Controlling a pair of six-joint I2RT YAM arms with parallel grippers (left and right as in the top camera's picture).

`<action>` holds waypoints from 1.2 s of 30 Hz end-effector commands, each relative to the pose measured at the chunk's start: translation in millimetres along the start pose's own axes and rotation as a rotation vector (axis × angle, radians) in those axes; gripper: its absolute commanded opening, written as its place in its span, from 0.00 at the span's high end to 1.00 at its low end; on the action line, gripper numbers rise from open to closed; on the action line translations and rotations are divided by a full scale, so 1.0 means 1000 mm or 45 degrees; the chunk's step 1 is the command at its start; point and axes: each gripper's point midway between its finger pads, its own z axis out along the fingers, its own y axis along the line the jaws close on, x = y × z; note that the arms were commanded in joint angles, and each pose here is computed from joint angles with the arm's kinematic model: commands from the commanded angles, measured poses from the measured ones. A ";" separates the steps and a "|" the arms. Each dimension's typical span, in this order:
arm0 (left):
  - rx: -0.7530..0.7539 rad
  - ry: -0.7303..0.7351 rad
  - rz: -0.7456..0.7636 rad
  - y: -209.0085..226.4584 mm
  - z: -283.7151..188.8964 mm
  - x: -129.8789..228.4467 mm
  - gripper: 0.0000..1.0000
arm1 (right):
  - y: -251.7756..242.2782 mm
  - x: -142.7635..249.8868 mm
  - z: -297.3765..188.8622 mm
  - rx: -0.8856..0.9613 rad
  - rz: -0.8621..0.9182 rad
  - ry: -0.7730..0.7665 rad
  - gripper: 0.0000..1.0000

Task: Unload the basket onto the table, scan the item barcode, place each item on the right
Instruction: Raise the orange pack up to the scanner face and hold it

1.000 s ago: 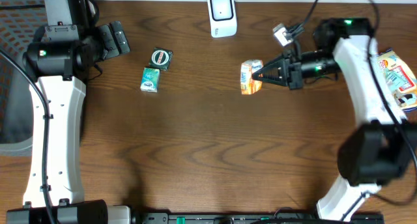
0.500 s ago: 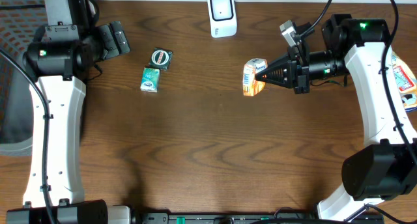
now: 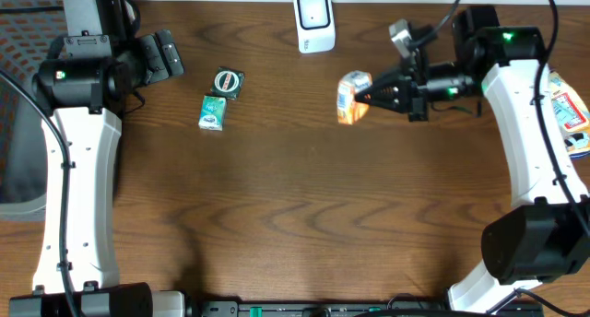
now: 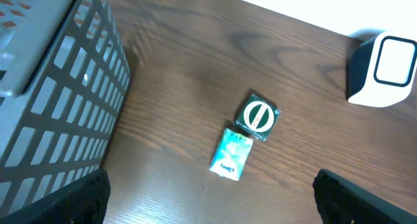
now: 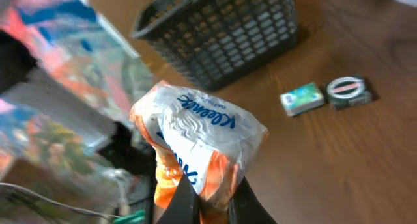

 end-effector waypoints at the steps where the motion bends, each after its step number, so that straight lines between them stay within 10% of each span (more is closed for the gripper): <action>1: -0.019 0.012 -0.010 0.002 0.003 0.002 0.02 | -0.036 0.019 0.021 0.164 0.355 0.155 0.99; 11: -0.019 0.012 -0.009 0.002 0.003 0.002 0.03 | -0.153 0.088 -0.015 1.462 0.760 0.500 0.99; 26: -0.019 0.012 -0.010 0.002 0.003 0.002 0.02 | -0.232 0.080 0.024 1.550 0.520 0.376 0.99; 36: -0.019 0.012 -0.009 0.002 0.003 0.002 0.02 | -0.272 -0.017 0.016 1.698 -0.029 0.044 0.99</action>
